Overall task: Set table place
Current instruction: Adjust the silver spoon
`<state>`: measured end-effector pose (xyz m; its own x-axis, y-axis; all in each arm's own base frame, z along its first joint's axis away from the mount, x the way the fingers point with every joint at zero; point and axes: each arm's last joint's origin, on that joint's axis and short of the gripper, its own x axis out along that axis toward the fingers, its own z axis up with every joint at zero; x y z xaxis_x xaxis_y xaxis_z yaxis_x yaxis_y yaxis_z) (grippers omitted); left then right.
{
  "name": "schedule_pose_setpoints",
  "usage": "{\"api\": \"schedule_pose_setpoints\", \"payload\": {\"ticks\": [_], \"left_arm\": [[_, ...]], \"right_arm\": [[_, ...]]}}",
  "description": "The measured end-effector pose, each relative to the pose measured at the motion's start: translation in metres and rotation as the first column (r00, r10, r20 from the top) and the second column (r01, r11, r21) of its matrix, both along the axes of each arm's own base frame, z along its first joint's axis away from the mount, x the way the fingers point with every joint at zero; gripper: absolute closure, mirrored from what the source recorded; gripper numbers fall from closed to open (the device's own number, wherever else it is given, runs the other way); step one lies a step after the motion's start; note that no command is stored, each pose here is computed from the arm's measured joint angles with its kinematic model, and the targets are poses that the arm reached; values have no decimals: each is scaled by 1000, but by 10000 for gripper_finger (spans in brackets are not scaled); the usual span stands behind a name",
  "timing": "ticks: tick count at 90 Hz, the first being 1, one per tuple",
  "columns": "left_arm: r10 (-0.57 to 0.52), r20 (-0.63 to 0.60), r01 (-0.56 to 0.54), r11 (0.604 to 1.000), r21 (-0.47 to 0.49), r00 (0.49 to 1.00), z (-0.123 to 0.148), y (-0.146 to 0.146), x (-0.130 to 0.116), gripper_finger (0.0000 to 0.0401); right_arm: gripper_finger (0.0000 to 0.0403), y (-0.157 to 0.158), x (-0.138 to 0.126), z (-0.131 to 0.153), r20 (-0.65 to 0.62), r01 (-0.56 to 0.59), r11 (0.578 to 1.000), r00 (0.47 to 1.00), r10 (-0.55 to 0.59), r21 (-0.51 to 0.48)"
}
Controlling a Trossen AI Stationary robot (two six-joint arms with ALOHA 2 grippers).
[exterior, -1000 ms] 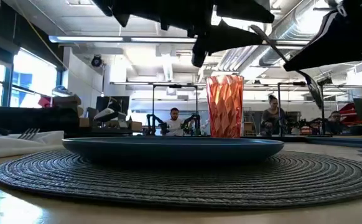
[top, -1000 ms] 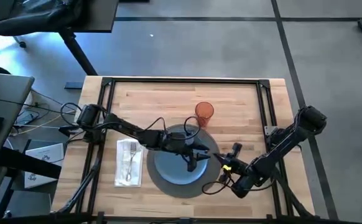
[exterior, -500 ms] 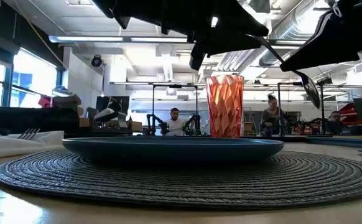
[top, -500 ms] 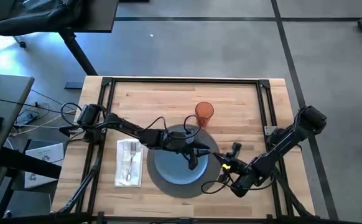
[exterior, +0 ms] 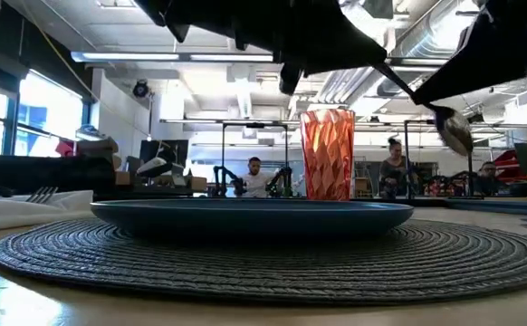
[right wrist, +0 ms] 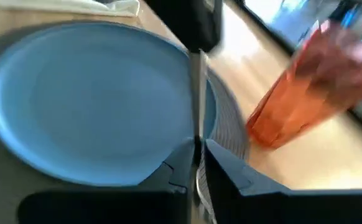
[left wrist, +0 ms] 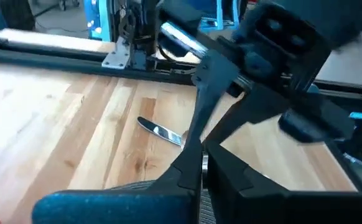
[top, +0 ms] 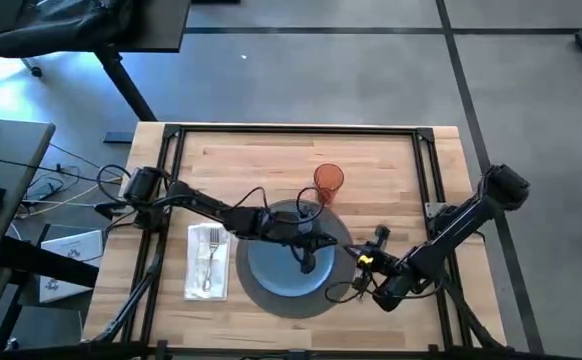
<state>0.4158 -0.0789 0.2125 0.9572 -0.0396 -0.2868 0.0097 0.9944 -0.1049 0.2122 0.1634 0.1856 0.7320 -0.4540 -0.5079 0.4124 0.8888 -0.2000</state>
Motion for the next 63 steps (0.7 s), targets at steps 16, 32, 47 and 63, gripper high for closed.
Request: {"api": "schedule_pose_setpoints", "payload": {"ticks": [16, 32, 47, 63], "left_arm": [[-8, 10, 7, 993, 114, 1000, 3, -5, -2, 401], [68, 60, -85, 932, 352, 996, 8, -20, -6, 401], [87, 148, -155, 819, 552, 985, 18, -40, -11, 401], [58, 153, -147, 731, 666, 986, 21, -50, -14, 401]], "right_arm": [[305, -8, -25, 25, -14, 72, 944, 997, -71, 323], [267, -1, -37, 31, 72, 163, 814, 967, -243, 558], [261, 5, -30, 22, 336, 191, 779, 823, -459, 597], [261, 3, -15, 10, 485, 174, 713, 623, -614, 679]]}}
